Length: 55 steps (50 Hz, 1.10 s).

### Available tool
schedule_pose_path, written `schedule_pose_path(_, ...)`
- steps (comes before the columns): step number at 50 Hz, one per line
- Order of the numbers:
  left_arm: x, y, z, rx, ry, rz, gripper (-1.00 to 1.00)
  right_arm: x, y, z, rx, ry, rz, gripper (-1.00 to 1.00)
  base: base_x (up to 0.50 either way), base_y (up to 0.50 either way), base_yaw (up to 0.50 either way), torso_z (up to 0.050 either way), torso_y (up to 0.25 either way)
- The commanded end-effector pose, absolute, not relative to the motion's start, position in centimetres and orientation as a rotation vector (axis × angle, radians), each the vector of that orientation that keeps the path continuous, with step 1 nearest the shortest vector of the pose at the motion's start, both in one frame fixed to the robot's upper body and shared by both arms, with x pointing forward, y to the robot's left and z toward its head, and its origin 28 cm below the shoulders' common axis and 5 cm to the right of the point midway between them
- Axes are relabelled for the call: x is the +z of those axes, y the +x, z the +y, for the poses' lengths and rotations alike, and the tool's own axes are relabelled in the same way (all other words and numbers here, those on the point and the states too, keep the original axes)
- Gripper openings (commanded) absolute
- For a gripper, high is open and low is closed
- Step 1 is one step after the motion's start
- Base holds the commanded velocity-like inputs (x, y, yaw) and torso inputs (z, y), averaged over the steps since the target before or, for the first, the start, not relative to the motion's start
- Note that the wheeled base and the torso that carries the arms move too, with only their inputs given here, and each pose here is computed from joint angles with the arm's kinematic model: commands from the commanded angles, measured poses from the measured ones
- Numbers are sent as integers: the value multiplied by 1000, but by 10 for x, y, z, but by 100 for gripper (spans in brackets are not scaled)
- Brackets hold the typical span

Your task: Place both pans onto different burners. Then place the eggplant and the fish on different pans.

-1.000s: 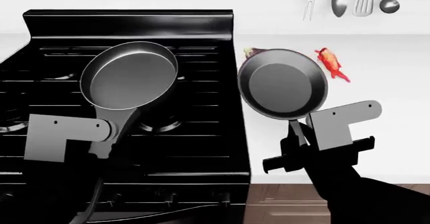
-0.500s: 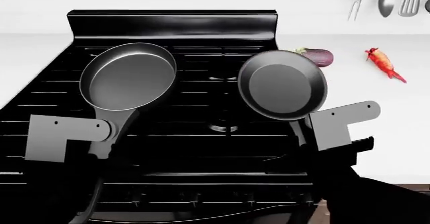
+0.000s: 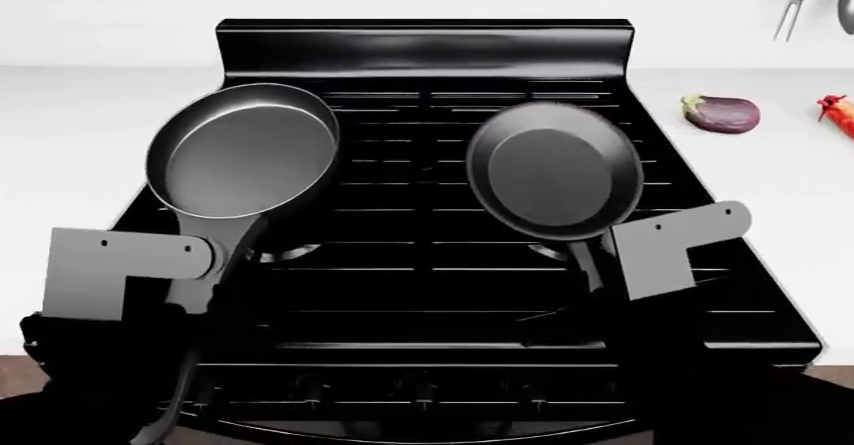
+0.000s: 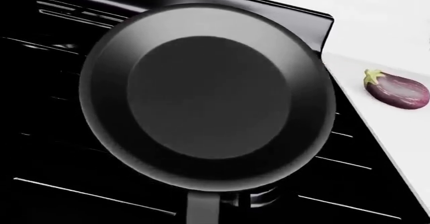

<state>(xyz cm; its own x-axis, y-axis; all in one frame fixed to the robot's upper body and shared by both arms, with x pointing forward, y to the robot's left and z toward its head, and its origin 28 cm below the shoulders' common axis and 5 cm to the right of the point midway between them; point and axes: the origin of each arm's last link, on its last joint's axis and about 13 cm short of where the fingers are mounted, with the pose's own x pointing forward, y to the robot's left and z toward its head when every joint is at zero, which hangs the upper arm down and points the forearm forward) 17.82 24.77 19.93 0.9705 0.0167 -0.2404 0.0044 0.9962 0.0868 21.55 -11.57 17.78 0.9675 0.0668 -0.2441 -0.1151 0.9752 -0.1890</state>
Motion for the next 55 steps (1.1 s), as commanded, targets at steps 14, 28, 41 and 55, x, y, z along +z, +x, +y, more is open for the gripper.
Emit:
schedule_pose_path(14,212,181,251,39,81,173,-100,194,221,-124,-24,-198,168,-100,157,0,0,1,3)
schedule_pose_path(28,213,181,251,41,75,170,-100,197,230,-138,-87,-217,212,-100,36,0,0,1,5)
schedule_pose_path(41,211,181,253,45,72,175,-100,192,225,-152,-120,-230,294,-100,0,0,0,2,3)
schedule_pose_path(55,209,181,253,49,74,181,-100,188,210,-151,-94,-236,304,-100,0,0,0,1,3)
